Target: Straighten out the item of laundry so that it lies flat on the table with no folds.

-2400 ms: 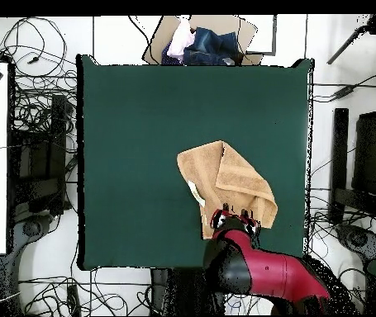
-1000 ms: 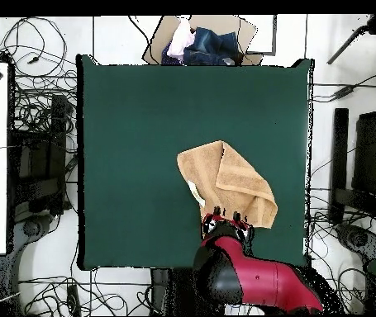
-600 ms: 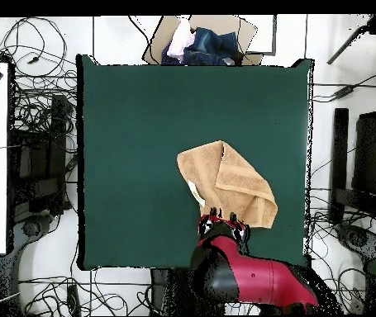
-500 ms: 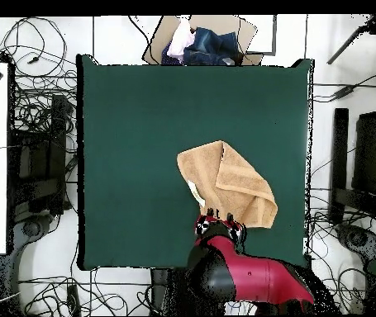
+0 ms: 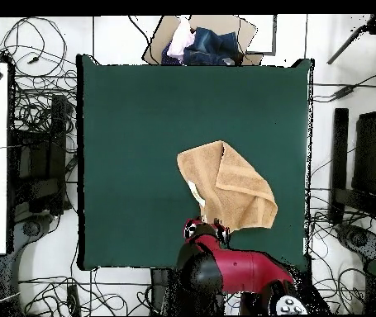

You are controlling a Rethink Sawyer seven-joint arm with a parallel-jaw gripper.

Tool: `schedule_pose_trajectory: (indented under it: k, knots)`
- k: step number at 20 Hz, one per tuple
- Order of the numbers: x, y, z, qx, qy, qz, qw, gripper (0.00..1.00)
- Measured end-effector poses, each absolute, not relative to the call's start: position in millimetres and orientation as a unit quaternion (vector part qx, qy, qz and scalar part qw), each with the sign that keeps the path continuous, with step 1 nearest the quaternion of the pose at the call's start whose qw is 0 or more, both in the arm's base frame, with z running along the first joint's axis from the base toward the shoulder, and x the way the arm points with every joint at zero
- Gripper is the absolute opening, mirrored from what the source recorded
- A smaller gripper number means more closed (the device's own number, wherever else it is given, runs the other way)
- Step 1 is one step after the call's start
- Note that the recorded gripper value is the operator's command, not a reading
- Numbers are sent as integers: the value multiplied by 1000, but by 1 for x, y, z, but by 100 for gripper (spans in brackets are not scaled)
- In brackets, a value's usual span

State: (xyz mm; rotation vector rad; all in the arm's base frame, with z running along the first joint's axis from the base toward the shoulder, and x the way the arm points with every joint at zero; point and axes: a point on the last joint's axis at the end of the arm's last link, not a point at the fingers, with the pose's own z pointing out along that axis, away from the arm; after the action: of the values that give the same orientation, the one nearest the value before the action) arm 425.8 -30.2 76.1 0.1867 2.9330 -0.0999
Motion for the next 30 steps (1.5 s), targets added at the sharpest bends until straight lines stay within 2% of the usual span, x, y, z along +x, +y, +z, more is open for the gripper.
schedule_pose_trajectory:
  k: [1,2,11,30]
  knots:
    - [423,-25,69,59,993,-30,97,100]
    - [420,-20,62,55,994,-26,94,0]
    - [408,-9,42,48,994,-24,98,0]
    - [404,-17,35,56,993,-34,97,0]
